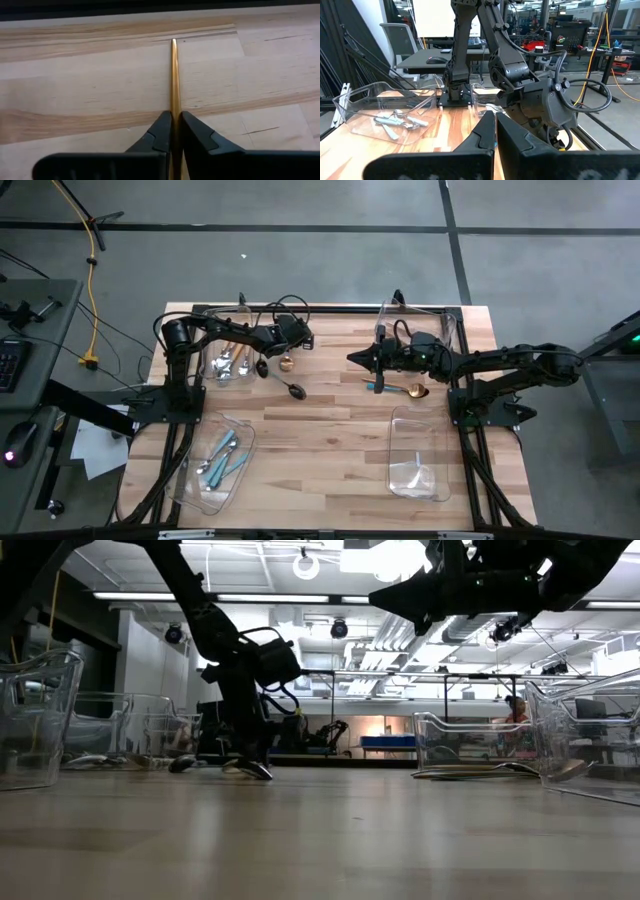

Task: Sort silverware by color (type)
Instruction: Put the gold spoon into the top right transparent bin

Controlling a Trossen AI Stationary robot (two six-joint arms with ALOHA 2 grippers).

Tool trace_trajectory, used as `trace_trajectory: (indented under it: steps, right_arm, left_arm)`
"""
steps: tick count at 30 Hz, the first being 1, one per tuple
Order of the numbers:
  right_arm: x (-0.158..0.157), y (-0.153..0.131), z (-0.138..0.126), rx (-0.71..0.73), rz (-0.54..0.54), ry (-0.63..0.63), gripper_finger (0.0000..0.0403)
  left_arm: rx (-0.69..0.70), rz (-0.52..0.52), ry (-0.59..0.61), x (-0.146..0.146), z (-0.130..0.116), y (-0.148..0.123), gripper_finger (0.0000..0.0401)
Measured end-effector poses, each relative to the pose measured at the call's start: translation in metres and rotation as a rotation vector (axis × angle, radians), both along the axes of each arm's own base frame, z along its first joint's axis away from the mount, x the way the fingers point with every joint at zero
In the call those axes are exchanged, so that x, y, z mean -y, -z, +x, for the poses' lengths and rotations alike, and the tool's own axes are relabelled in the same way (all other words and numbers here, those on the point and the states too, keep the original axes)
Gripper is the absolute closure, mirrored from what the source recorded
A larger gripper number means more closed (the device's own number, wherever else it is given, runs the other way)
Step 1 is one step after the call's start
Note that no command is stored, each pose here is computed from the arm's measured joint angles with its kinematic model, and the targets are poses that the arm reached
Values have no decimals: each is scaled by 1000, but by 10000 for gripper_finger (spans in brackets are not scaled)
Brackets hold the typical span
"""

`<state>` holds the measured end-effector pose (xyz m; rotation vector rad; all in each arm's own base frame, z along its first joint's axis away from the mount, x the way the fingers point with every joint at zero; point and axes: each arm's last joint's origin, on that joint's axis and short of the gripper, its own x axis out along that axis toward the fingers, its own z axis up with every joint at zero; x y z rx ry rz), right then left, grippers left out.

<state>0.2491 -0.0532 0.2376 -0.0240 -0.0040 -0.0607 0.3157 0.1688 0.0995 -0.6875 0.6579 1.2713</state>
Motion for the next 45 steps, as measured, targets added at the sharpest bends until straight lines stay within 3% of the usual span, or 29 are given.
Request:
trace_trajectory:
  steps: [45]
  right_arm:
    - [0,3,0,-33,9,-3,403]
  left_arm:
    - [7,11,17,0,2,-1,391]
